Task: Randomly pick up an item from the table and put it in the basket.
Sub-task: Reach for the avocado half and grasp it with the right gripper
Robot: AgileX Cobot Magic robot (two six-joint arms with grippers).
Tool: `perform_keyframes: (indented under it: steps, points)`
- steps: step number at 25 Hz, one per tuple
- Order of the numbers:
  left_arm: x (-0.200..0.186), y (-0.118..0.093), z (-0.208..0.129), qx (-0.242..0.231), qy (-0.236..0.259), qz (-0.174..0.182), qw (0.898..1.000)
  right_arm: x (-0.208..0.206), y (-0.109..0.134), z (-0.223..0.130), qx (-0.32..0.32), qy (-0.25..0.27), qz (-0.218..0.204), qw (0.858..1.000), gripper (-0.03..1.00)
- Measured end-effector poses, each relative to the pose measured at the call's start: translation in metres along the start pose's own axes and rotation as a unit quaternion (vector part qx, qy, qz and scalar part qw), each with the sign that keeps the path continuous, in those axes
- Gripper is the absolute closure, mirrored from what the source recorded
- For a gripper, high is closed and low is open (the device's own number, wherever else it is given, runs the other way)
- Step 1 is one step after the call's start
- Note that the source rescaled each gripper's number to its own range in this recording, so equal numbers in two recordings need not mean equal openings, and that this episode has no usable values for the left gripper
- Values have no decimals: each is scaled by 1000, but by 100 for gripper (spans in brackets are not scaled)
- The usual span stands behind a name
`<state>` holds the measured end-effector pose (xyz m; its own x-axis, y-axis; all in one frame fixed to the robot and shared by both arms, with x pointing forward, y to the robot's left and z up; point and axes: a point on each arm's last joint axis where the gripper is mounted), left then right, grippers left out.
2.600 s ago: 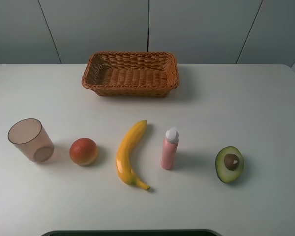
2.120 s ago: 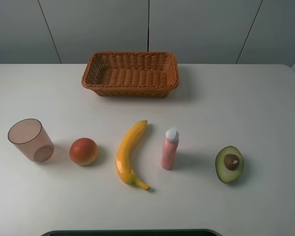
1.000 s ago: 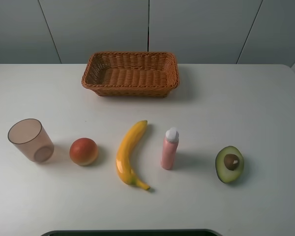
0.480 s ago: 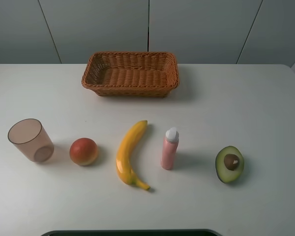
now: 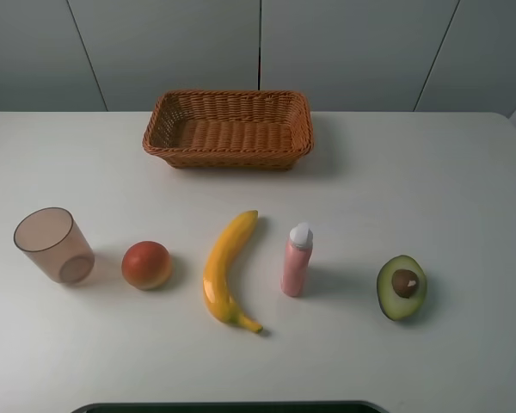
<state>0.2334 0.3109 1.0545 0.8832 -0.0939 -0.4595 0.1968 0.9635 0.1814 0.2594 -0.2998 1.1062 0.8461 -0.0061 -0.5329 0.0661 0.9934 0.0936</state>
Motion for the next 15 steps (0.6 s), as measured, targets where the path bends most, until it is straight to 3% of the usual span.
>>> perform_keyframes:
  steps: [8, 15]
  points:
    - [0, 0, 0, 0, 0, 0, 1000, 57, 15, 85, -21, 109, 10, 994, -3]
    - [0, 0, 0, 0, 0, 0, 1000, 147, 27, 89, 29, 259, 39, 965, -3]
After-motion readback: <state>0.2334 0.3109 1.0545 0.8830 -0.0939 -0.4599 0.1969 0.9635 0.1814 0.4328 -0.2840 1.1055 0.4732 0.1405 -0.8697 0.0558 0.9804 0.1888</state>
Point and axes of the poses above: a point on each arm's last joint axis where the gripper is mounted, x pointing out along that axis toward the gripper, y along the wrist's bending axis when the last joint is at zero, z = x × y, and after that the axes turned 9 degrees about x, right-handed
